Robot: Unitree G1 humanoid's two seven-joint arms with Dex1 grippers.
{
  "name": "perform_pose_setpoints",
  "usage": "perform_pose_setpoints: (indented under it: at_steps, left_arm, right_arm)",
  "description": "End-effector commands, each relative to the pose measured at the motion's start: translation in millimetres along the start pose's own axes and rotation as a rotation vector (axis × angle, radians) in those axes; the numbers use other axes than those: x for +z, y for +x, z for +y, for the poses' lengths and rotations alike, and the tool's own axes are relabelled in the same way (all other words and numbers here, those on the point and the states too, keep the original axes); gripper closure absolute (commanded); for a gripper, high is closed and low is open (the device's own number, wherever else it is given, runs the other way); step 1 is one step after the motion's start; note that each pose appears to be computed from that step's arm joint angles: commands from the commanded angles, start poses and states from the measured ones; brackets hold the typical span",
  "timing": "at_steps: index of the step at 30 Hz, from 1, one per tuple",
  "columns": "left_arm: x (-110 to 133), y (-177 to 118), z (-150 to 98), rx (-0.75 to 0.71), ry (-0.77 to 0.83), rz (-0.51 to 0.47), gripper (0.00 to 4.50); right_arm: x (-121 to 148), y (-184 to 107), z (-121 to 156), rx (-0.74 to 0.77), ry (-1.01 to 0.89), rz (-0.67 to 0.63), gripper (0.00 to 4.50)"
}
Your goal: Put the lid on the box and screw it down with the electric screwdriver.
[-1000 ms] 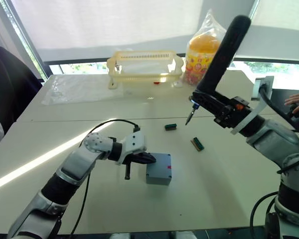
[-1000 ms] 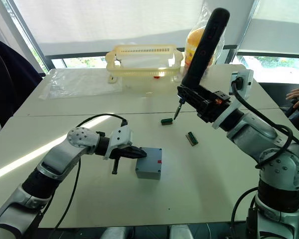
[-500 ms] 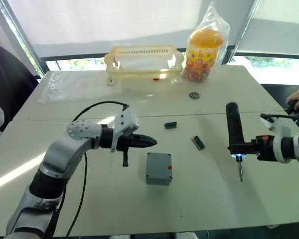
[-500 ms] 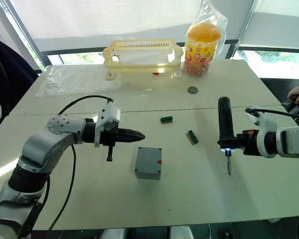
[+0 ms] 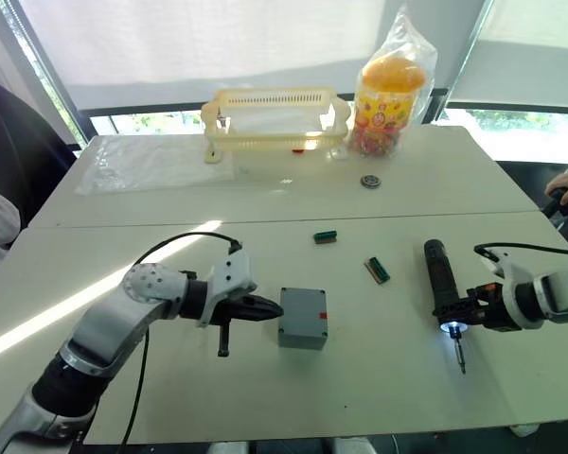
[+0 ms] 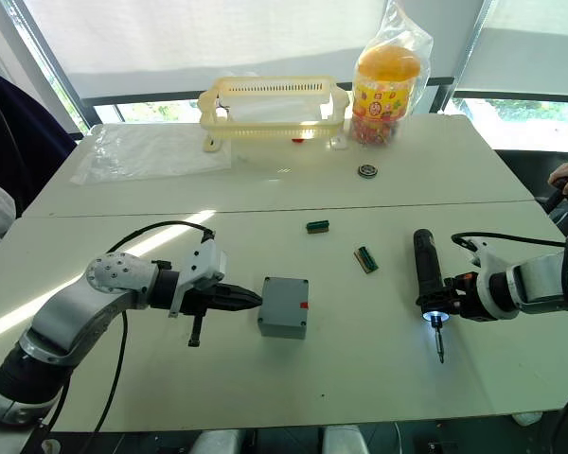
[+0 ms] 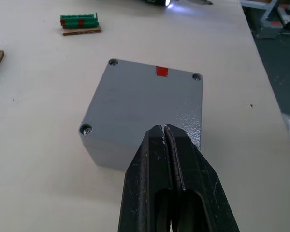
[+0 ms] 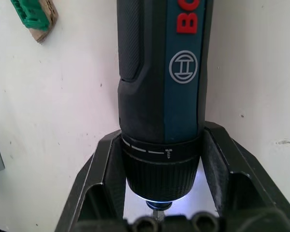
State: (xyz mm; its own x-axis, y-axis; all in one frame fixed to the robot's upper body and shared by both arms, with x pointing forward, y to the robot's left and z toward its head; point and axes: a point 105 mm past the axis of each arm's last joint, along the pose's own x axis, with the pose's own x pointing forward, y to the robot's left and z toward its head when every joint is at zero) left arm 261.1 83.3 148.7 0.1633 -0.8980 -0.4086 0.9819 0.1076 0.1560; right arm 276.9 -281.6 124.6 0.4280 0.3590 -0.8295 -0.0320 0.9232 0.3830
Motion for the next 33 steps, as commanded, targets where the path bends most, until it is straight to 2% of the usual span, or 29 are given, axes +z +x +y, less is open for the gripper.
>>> perform_pose_setpoints:
  at_steps: [1, 5, 10, 11, 16, 19, 22, 25, 28, 30, 31, 33]
  left_arm:
    - [0.7, -6.5, 1.9, 0.029, 0.026, 0.001, 4.50]
    - [0.6, -7.8, 2.6, 0.037, 0.008, -0.008, 4.50]
    - [-5.0, -5.5, 16.1, 0.110, 0.015, -0.010, 4.50]
    - [-7.0, -6.0, 19.5, 0.137, 0.033, -0.001, 4.50]
    - [-22.7, -12.6, 26.1, 0.195, 0.070, 0.054, 4.50]
    - [-25.9, -25.9, 38.1, 0.247, -0.052, 0.014, 4.50]
    - [-30.5, -42.6, 41.3, 0.309, -0.144, -0.013, 4.50]
    - [-37.6, -55.6, 32.1, 0.353, -0.213, -0.019, 4.50]
    - [-43.2, -64.2, 17.2, 0.384, -0.303, -0.043, 4.50]
    - [-52.4, -66.6, 0.5, 0.387, -0.367, -0.042, 4.50]
    - [-55.3, -66.6, -6.0, 0.387, -0.389, -0.040, 4.50]
    - [-65.8, -65.7, -19.5, 0.388, -0.434, -0.025, 4.50]
  right_arm:
    - [1.7, -5.4, -1.5, -0.011, -0.026, 0.002, 2.72]
    - [4.2, -3.8, -4.5, -0.028, -0.034, -0.001, 2.72]
    - [4.9, -0.6, -6.0, -0.044, -0.054, 0.005, 0.34]
    - [6.3, -1.1, -7.2, -0.052, -0.057, -0.004, 0.04]
    - [29.2, -13.1, -7.5, -0.116, -0.218, -0.141, 0.04]
    - [50.6, -33.3, 2.6, -0.142, -0.392, -0.263, 0.04]
    - [60.3, -53.6, 19.5, -0.127, -0.548, -0.363, 0.04]
    - [48.6, -61.9, 45.2, -0.032, -0.672, -0.425, 0.04]
    - [20.7, -58.9, 77.9, 0.141, -0.740, -0.513, 0.04]
    - [0.3, -51.3, 95.2, 0.244, -0.762, -0.637, 0.04]
    - [-5.8, -50.1, 98.5, 0.265, -0.755, -0.696, 0.04]
    - [-26.0, -35.3, 98.0, 0.280, -0.731, -0.718, 0.04]
